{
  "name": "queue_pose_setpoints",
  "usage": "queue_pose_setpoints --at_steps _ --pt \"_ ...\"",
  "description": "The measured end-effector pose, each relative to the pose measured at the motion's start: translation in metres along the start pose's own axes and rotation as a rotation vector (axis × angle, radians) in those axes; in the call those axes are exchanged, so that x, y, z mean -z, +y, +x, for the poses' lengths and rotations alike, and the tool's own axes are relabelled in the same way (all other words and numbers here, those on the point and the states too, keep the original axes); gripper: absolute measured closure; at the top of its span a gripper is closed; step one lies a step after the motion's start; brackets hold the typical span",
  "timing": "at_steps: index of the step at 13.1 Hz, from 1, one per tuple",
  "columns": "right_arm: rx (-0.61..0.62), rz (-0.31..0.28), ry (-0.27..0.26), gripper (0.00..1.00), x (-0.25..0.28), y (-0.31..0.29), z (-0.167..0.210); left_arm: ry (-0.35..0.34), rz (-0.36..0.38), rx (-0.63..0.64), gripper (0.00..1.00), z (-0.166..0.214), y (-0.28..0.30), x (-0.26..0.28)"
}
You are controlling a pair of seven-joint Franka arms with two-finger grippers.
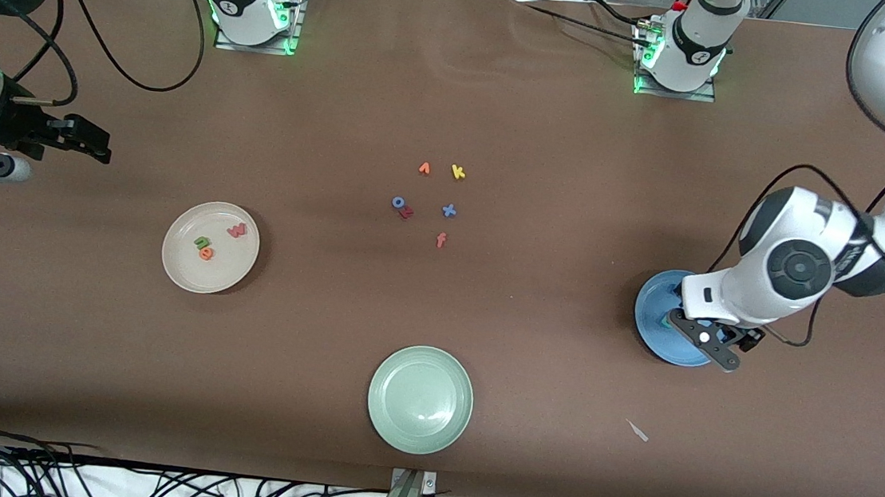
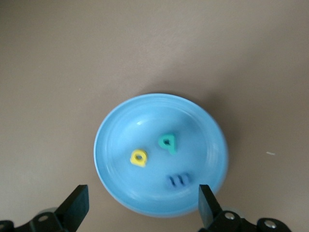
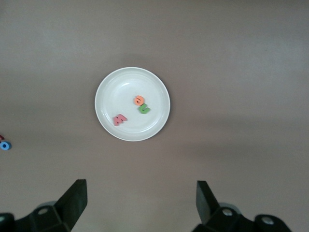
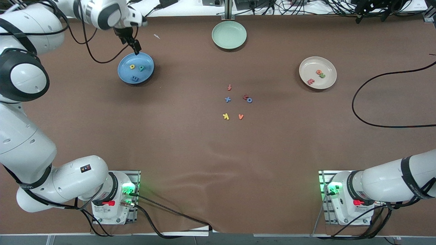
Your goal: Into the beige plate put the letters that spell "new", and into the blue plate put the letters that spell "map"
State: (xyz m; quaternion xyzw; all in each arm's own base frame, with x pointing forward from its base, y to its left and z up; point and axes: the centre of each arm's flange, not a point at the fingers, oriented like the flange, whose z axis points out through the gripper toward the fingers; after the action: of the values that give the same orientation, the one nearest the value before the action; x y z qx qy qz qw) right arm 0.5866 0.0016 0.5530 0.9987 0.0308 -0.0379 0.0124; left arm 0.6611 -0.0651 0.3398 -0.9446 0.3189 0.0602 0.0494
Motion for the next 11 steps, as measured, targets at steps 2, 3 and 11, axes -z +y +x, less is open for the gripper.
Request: queue_pose_setpoints --at_steps 2,3,11 --pt "0.001 0.000 0.004 0.00 0.004 0.003 0.000 -0.026 -0.049 0.066 0.00 -0.008 -0.001 0.062" --pt "0.002 -0.001 0.011 0.00 0.009 0.002 0.000 -0.035 -0.060 0.101 0.00 -0.012 -0.002 0.089" --pt "0.014 -0.005 0.064 0.00 0.036 -0.005 0.003 0.162 -0.082 0.553 0.00 -0.081 0.014 0.260"
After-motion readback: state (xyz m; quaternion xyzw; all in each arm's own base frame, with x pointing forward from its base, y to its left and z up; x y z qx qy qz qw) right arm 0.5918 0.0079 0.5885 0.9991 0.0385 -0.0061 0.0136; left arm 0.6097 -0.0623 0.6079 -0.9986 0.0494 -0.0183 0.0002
